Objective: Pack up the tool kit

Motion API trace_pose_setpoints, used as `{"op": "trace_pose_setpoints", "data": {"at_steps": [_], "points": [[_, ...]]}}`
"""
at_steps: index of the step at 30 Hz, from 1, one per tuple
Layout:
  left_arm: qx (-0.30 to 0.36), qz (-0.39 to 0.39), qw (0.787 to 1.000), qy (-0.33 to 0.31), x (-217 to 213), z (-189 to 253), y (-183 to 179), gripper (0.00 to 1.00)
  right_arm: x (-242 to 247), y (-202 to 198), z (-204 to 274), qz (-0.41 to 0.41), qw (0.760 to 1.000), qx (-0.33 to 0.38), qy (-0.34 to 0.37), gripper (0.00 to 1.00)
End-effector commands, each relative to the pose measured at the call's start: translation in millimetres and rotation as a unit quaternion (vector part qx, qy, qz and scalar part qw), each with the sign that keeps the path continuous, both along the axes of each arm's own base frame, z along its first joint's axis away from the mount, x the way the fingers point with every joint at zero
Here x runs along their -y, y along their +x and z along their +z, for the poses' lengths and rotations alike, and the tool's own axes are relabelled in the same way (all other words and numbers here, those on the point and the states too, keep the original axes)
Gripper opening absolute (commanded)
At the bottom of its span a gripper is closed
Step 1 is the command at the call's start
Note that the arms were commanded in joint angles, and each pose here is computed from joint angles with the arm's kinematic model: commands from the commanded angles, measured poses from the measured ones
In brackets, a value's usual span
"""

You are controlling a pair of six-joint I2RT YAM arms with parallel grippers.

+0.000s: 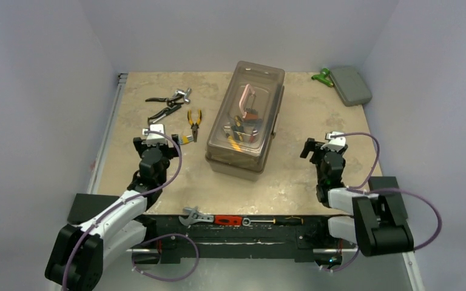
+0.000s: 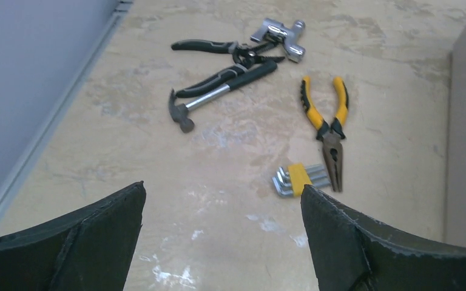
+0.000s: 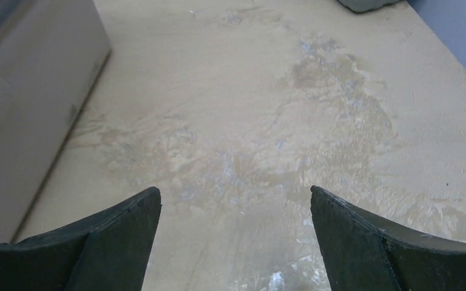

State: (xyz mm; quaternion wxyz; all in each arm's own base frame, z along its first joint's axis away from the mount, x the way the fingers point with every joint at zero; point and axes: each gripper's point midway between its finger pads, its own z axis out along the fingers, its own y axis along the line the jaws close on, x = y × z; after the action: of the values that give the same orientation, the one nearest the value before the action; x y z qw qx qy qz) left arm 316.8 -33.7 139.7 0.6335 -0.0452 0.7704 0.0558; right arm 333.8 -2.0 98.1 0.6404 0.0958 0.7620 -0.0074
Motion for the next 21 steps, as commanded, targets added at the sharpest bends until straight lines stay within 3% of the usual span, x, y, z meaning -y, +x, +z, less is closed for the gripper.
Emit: {"op": "trace_pose_setpoints", "data": {"at_steps": [1,11,15,17,19,20,21], "points": [[0.08,0.053,0.994,0.045,-27.3,20.0,10.7,0.95,10.7,15.2,46.9,-0.023,0.99,0.135,-0.03,0.9],[0.08,0.055,0.994,0.045,-43.4,8.0,28.4,0.92,7.7,46.6,17.4,-0.019,0.996,0.076,-0.039,0.89],[0.072,0.012,0.996,0.048,-39.2,-3.5,46.5,0.89,5.7,54.3,11.2,-0.013,0.998,0.047,-0.042,0.89],[0.094,0.036,0.994,0.04,-51.1,-10.5,49.1,0.9,5.0,55.5,10.9,-0.011,0.998,0.047,-0.042,0.84],[0.063,0.052,0.996,0.022,-55.6,-19.5,44.6,0.93,4.0,56.0,9.8,-0.009,0.998,0.043,-0.042,0.82],[0.055,0.06,0.997,0.016,-57.8,-19.7,47.6,0.92,4.4,56.1,10.1,-0.009,0.998,0.044,-0.043,0.84],[0.062,0.072,0.995,0.025,-62.0,-15.6,53.2,0.9,4.3,55.8,10.9,-0.009,0.998,0.047,-0.044,0.95]]}}
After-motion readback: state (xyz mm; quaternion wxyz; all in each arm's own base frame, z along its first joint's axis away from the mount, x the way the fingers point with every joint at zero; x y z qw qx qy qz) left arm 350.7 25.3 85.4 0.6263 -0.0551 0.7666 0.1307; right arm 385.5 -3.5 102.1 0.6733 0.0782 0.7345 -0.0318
